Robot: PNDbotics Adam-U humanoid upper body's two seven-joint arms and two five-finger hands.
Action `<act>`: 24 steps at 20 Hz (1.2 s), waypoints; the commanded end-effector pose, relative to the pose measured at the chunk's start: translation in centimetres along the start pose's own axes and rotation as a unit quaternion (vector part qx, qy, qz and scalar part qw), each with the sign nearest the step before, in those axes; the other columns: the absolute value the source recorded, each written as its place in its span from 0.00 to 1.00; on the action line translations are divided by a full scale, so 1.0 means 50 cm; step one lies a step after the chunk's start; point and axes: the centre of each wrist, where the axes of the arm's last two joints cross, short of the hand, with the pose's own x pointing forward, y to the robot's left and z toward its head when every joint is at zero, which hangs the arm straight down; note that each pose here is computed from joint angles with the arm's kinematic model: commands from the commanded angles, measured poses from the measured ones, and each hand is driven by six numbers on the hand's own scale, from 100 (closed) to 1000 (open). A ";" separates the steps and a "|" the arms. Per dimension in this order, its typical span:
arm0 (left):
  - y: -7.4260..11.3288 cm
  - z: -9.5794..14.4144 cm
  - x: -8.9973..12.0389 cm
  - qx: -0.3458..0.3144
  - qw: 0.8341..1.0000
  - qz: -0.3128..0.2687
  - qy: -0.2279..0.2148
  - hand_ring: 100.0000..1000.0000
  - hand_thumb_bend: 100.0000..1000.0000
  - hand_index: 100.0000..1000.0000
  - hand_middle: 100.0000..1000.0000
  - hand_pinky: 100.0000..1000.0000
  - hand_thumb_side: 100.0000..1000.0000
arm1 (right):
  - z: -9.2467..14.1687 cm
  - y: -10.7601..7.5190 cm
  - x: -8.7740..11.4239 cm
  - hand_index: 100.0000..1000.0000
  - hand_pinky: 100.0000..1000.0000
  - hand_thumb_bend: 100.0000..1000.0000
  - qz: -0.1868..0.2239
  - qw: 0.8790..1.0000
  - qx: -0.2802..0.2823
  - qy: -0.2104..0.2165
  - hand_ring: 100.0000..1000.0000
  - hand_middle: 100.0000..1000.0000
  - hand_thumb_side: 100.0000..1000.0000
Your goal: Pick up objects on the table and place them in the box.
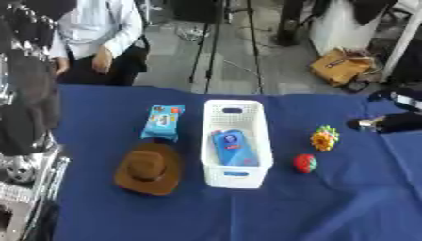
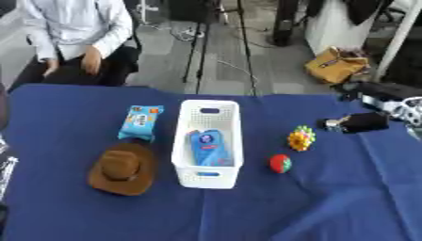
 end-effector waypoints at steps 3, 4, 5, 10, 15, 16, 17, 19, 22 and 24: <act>0.000 -0.013 0.008 -0.003 1.000 0.004 -0.013 0.73 0.00 0.84 0.78 0.82 0.89 | -0.005 -0.006 0.025 0.98 0.90 0.72 -0.064 0.997 -0.011 0.033 0.96 0.85 0.82; -0.001 -0.013 0.008 -0.004 1.000 0.004 -0.013 0.73 0.00 0.84 0.78 0.82 0.89 | -0.006 -0.002 0.030 0.98 0.90 0.72 -0.071 0.997 -0.011 0.038 0.96 0.85 0.82; -0.001 -0.013 0.008 -0.004 1.000 0.005 -0.014 0.73 0.00 0.84 0.78 0.82 0.89 | -0.008 0.001 0.034 0.99 0.90 0.72 -0.075 0.996 -0.010 0.041 0.96 0.85 0.82; -0.003 -0.013 0.008 -0.003 1.000 0.009 -0.014 0.73 0.00 0.83 0.77 0.82 0.89 | -0.030 0.034 0.053 1.00 0.91 0.70 -0.084 0.994 -0.007 0.072 0.97 0.86 0.81; -0.006 -0.015 0.008 -0.003 1.000 0.012 -0.015 0.73 0.00 0.83 0.77 0.82 0.88 | -0.051 0.067 0.056 1.00 0.92 0.70 -0.088 0.993 0.003 0.083 0.98 0.86 0.79; -0.006 -0.015 0.008 -0.003 1.000 0.012 -0.015 0.73 0.00 0.83 0.77 0.82 0.88 | -0.054 0.073 0.055 1.00 0.92 0.70 -0.088 0.993 0.006 0.084 0.98 0.86 0.79; -0.006 -0.015 0.008 -0.003 1.000 0.013 -0.015 0.73 0.00 0.82 0.77 0.82 0.88 | -0.056 0.079 0.052 1.00 0.92 0.70 -0.087 0.993 0.009 0.085 0.98 0.86 0.76; -0.006 -0.016 0.008 -0.003 1.000 0.013 -0.015 0.73 0.00 0.82 0.77 0.82 0.88 | -0.060 0.090 0.046 1.00 0.92 0.73 -0.082 0.993 0.014 0.088 0.98 0.87 0.75; -0.007 -0.015 0.008 -0.003 1.000 0.014 -0.015 0.73 0.00 0.82 0.77 0.82 0.88 | -0.065 0.100 0.037 0.99 0.92 0.72 -0.071 0.993 0.014 0.091 0.98 0.87 0.74; -0.008 -0.016 0.008 -0.003 1.000 0.015 -0.015 0.73 0.00 0.81 0.76 0.82 0.87 | -0.069 0.108 0.030 0.99 0.92 0.72 -0.067 0.993 0.013 0.094 0.97 0.86 0.73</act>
